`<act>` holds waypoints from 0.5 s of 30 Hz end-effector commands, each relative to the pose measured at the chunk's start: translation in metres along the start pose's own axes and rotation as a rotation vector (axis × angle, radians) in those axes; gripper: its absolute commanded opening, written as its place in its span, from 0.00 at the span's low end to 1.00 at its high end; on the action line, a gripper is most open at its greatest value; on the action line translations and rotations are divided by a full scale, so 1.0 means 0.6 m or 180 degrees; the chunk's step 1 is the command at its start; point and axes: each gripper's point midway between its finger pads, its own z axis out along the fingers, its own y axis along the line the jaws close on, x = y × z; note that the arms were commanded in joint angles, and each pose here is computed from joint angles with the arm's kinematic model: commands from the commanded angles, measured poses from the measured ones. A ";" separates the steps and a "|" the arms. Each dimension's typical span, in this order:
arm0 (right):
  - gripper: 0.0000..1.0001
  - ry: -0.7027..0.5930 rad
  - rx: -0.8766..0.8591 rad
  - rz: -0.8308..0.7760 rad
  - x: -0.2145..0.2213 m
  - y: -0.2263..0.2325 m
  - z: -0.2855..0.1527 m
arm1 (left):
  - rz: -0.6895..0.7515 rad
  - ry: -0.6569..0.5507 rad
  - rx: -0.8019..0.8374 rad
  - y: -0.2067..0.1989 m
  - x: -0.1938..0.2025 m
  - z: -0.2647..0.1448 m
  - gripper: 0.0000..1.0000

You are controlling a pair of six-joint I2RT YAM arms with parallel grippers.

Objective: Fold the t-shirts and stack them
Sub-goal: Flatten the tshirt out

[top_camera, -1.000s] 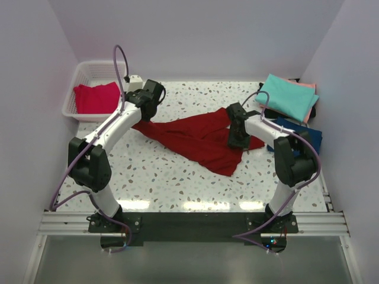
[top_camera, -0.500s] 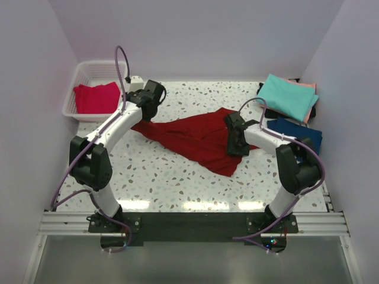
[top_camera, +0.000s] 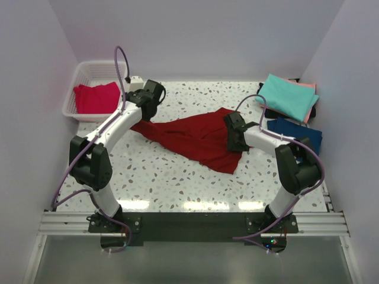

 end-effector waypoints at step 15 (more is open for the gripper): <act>0.48 -0.0351 -0.0176 0.0106 0.001 -0.004 0.025 | -0.0169 -0.0065 -0.0008 0.008 -0.023 0.006 0.00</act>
